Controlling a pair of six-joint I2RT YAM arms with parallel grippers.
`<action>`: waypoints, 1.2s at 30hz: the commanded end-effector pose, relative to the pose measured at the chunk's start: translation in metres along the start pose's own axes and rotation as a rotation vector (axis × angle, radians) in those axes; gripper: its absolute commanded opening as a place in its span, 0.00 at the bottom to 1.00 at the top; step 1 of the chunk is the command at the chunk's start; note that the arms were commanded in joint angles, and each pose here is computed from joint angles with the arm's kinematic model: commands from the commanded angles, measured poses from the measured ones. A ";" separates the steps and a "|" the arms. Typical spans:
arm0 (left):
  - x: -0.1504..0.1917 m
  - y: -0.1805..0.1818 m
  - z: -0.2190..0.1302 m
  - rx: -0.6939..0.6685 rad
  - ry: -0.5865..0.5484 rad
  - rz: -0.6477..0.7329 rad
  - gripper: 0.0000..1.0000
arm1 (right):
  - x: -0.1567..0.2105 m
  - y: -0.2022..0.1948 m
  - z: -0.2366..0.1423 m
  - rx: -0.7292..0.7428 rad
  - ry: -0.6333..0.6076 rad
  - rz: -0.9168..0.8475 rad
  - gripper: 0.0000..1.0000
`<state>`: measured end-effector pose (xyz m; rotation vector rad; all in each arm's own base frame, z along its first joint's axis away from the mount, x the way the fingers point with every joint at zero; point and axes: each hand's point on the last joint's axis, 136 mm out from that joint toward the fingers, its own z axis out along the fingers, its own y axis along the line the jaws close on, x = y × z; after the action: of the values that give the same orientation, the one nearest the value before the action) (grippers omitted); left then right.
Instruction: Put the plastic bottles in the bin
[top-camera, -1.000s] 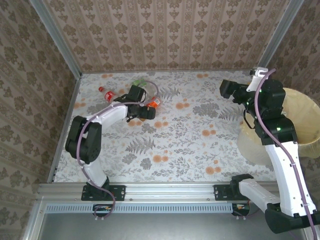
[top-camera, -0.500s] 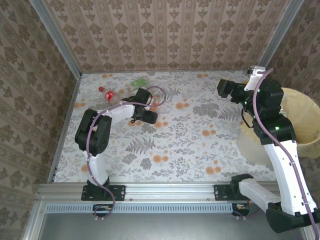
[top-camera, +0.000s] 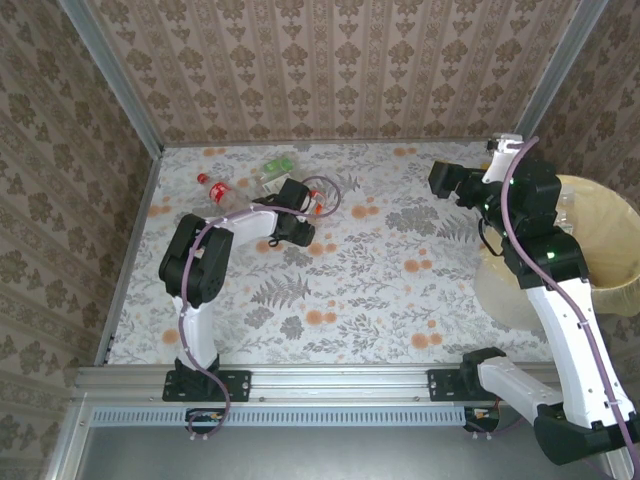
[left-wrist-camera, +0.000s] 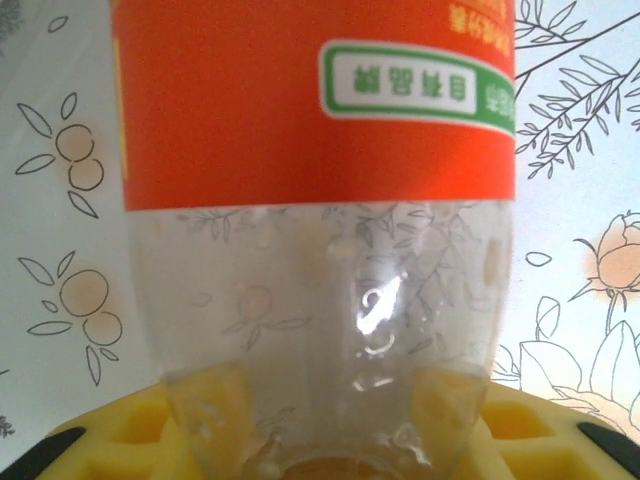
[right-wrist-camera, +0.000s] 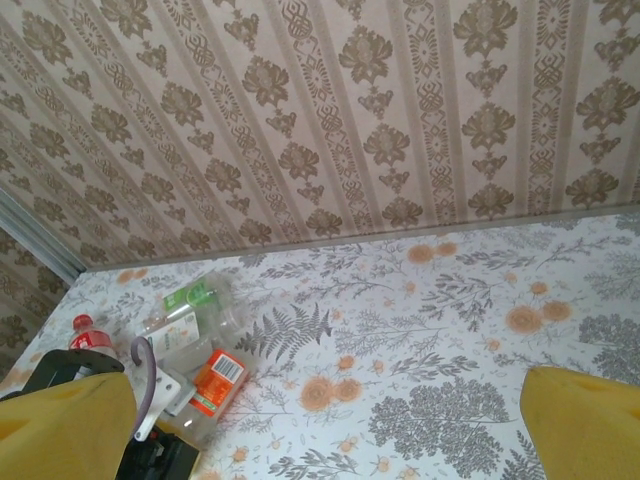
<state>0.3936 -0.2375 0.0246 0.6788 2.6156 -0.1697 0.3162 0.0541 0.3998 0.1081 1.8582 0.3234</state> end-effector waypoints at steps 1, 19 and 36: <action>-0.012 -0.008 -0.016 0.041 -0.058 0.000 0.37 | 0.000 0.009 0.006 -0.029 0.024 -0.013 1.00; -0.064 -0.054 -0.131 0.342 -0.359 -0.071 0.06 | 0.034 0.054 0.048 -0.173 0.131 0.089 1.00; -0.081 -0.086 -0.216 0.564 -0.550 -0.066 0.00 | 0.042 0.118 0.083 -0.411 0.185 0.159 1.00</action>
<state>0.3453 -0.2963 0.2341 0.5969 2.1205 -0.9218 0.3684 0.1760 0.3485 -0.0431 1.9973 0.7327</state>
